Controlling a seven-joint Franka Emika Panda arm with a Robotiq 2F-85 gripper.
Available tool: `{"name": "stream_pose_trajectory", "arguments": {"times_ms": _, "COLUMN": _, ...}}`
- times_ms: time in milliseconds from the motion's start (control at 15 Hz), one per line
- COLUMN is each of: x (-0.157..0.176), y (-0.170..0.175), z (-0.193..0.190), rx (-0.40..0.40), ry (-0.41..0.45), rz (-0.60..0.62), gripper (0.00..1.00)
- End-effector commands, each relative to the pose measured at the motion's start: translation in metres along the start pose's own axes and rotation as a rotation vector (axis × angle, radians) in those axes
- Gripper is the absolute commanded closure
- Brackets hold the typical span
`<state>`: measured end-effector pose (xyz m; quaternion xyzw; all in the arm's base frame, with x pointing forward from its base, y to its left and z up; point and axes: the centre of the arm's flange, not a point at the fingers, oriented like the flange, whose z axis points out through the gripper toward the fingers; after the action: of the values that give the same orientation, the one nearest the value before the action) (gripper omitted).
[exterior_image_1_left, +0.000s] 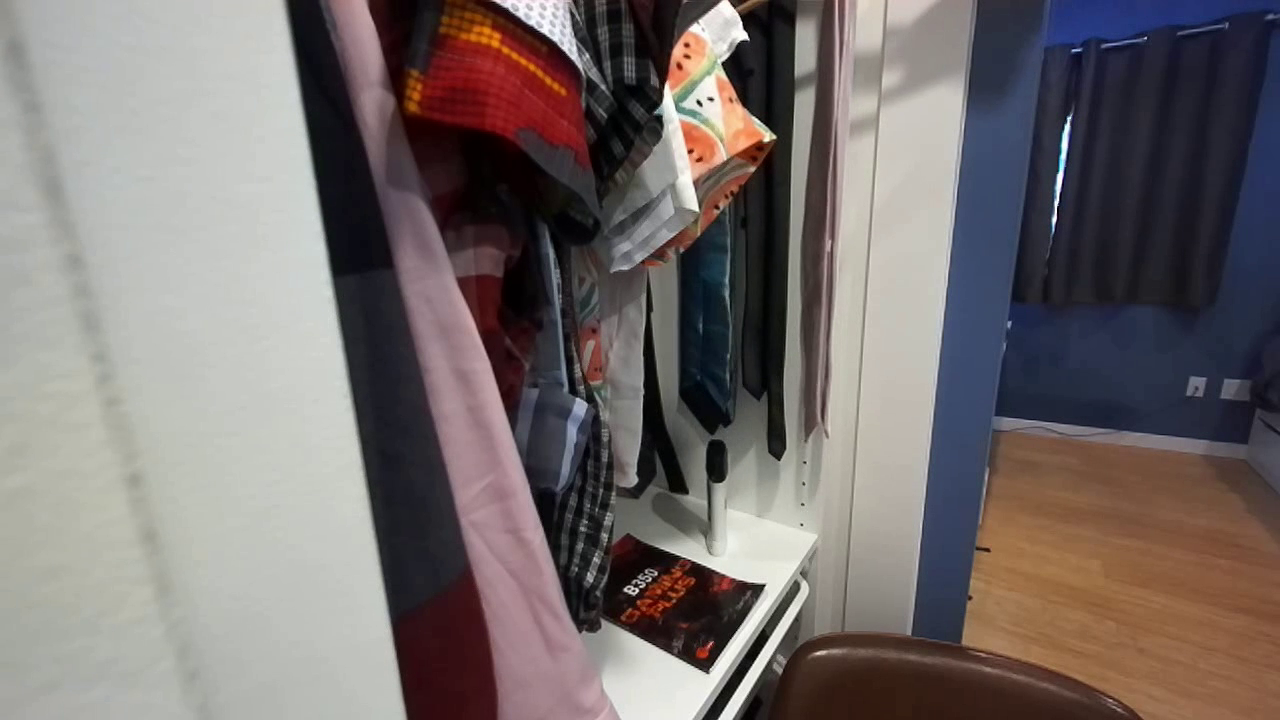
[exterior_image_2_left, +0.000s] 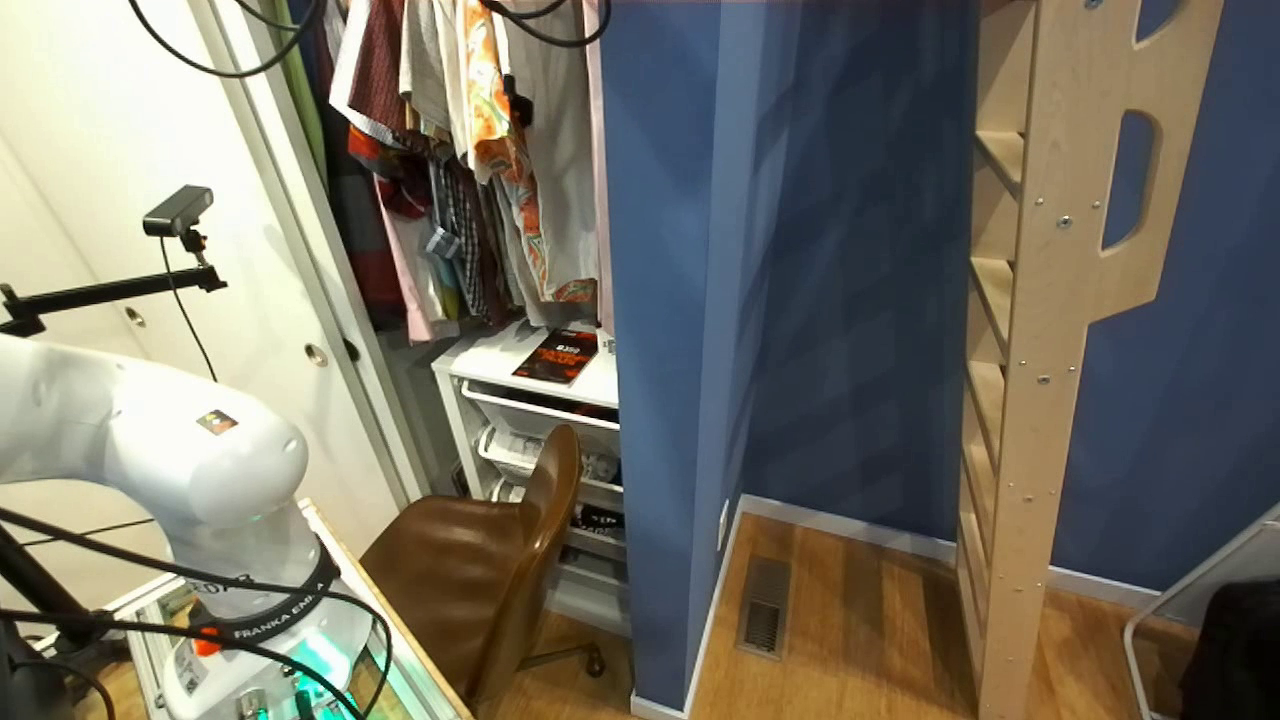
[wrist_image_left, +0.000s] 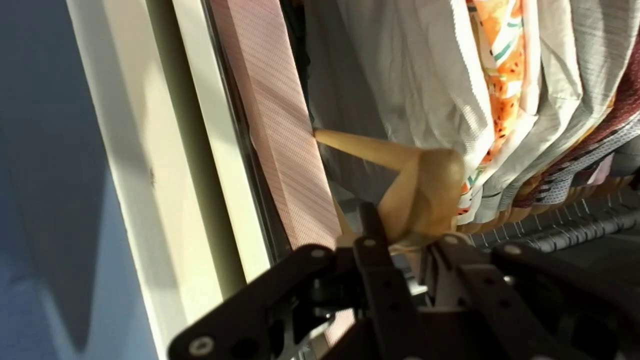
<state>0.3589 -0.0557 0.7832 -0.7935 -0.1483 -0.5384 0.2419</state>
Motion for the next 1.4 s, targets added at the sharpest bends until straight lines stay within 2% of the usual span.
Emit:
{"name": "stream_pose_trajectory", "arguments": {"times_ms": 0, "x": -0.002, "y": -0.001, "z": -0.003, "rx": -0.005, "ry": -0.003, "rz": 0.003, "gripper": 0.96}}
{"name": "stream_pose_trajectory", "arguments": {"times_ms": 67, "x": -0.003, "y": -0.001, "z": -0.003, "rx": -0.008, "ry": -0.007, "rz": 0.001, "gripper": 0.96}}
{"name": "stream_pose_trajectory", "arguments": {"times_ms": 133, "x": -0.003, "y": -0.001, "z": -0.002, "rx": -0.008, "ry": -0.012, "rz": 0.000, "gripper": 0.90}}
{"name": "stream_pose_trajectory", "arguments": {"times_ms": 200, "x": -0.004, "y": -0.001, "z": -0.002, "rx": -0.012, "ry": -0.013, "rz": 0.000, "gripper": 0.58}}
{"name": "stream_pose_trajectory", "arguments": {"times_ms": 333, "x": -0.003, "y": -0.002, "z": -0.001, "rx": -0.009, "ry": -0.014, "rz": -0.003, "gripper": 0.51}}
{"name": "stream_pose_trajectory", "arguments": {"times_ms": 800, "x": 0.012, "y": -0.004, "z": -0.019, "rx": 0.004, "ry": -0.012, "rz": -0.025, "gripper": 0.02}}
{"name": "stream_pose_trajectory", "arguments": {"times_ms": 1333, "x": 0.050, "y": -0.029, "z": -0.069, "rx": 0.085, "ry": -0.045, "rz": -0.135, "gripper": 0.00}}
